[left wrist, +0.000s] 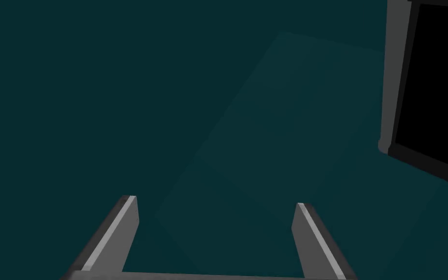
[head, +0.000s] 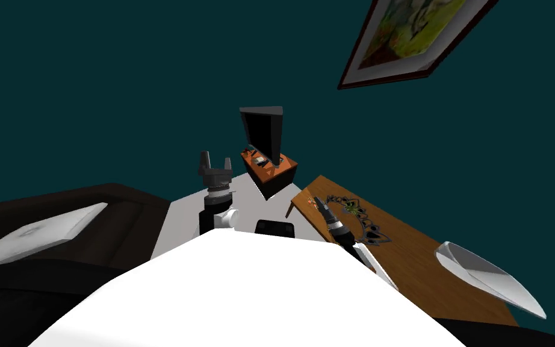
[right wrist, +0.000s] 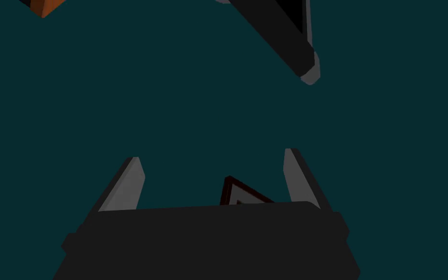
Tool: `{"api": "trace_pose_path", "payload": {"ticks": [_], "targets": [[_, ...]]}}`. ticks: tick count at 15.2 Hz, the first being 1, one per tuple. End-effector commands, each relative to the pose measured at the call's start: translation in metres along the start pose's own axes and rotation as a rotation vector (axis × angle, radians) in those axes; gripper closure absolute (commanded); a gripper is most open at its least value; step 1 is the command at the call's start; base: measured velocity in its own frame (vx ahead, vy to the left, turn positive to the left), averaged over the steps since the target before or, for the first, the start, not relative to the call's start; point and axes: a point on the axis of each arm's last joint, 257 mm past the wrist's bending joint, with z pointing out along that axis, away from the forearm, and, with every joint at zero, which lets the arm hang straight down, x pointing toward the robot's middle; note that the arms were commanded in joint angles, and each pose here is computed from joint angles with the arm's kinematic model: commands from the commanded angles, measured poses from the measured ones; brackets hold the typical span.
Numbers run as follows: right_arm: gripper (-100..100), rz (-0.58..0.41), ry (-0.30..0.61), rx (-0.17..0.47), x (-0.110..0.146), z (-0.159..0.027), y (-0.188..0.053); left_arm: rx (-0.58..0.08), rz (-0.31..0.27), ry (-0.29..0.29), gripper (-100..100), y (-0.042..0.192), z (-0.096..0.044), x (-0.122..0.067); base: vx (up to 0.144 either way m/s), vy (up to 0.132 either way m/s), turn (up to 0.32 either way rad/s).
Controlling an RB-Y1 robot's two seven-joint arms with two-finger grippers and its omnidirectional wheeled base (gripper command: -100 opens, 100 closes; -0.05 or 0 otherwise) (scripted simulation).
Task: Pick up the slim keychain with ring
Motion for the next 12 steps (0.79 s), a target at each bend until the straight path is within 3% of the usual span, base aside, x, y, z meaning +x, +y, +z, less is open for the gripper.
{"api": "trace_pose_path", "payload": {"ticks": [1,3,6,11,12], "targets": [[-100,-0.055,0.075,0.04,0.018,-0.016,-0.021,0.0,0.0,0.0,0,0.0,0.0,0.0,0.016,0.015,0.363],[-100,-0.05,0.083,0.063,0.022,-0.021,-0.03,0.0,0.0,0.0,0,0.0,0.0,0.0,0.016,0.006,0.212],[-100,-0.128,0.2,0.126,0.047,-0.051,-0.063,0.0,0.0,0.0,0,0.0,0.0,0.0,0.017,0.01,0.317],[-100,-0.157,0.274,0.194,0.063,-0.079,-0.094,0.0,0.0,0.0,0,0.0,0.0,0.0,0.019,0.004,0.236],[-100,-0.196,0.331,0.214,0.072,-0.095,-0.106,0.0,0.0,0.0,0,0.0,0.0,0.0,0.021,0.006,0.349]]}}
